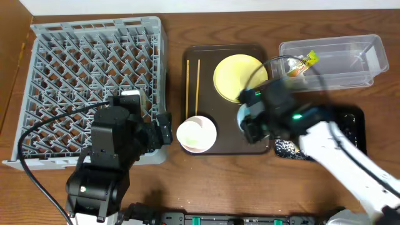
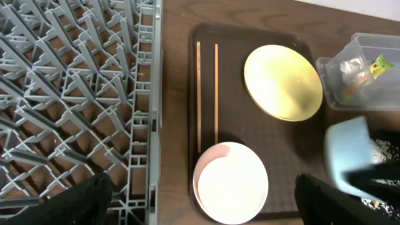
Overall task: Sort waste into correct bins and load items into the dishwasher
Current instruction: 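Set the light-blue bowl back on the brown tray with the right gripper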
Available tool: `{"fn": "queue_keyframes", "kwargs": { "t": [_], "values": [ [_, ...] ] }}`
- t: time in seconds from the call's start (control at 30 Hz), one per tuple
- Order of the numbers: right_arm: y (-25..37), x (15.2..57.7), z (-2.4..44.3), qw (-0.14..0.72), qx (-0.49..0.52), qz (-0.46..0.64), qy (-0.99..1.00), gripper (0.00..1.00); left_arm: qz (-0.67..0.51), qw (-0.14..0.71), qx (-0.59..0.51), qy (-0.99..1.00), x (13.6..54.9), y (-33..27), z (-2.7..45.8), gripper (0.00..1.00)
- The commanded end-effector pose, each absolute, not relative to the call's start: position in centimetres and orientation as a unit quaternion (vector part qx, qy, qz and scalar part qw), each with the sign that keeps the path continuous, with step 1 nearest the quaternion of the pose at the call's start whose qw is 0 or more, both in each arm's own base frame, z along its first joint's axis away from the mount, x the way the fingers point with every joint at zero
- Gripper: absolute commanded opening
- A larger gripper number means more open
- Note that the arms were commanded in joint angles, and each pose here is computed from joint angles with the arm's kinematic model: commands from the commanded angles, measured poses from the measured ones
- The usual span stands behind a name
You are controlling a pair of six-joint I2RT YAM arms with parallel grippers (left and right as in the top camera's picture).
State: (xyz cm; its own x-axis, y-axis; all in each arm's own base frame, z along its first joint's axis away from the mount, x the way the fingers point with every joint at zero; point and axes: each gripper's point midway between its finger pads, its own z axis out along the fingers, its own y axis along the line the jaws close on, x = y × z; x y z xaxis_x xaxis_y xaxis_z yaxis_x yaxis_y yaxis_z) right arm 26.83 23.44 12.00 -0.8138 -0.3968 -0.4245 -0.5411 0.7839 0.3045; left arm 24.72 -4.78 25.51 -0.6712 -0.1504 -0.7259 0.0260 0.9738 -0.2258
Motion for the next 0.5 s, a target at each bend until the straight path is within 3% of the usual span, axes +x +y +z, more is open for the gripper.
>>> {"fn": "queue_keyframes", "kwargs": {
  "t": [0.0, 0.07, 0.1, 0.27, 0.47],
  "values": [
    [22.6, 28.6, 8.4, 0.184, -0.230, 0.108, 0.950, 0.01, -0.116, 0.412, -0.033, 0.903, 24.7, -4.9, 26.4, 0.94],
    [23.2, 28.8, 7.2, 0.177, -0.236, 0.107, 0.950, 0.02, -0.116, 0.412, -0.033, 0.903, 24.7, -4.9, 26.4, 0.94],
    [23.8, 28.8, 6.5, 0.172, -0.239, 0.113, 0.949, 0.07, -0.116, 0.412, -0.033, 0.903, 24.7, -4.9, 26.4, 0.94],
    [25.5, 28.5, 7.7, 0.161, -0.249, 0.156, 0.942, 0.49, -0.116, 0.412, -0.033, 0.903, 24.8, -4.9, 26.4, 0.94],
    [25.7, 28.6, 11.0, 0.147, -0.249, 0.152, 0.945, 0.55, -0.116, 0.412, -0.033, 0.903, 24.8, -4.9, 26.4, 0.94]
  ]
}}
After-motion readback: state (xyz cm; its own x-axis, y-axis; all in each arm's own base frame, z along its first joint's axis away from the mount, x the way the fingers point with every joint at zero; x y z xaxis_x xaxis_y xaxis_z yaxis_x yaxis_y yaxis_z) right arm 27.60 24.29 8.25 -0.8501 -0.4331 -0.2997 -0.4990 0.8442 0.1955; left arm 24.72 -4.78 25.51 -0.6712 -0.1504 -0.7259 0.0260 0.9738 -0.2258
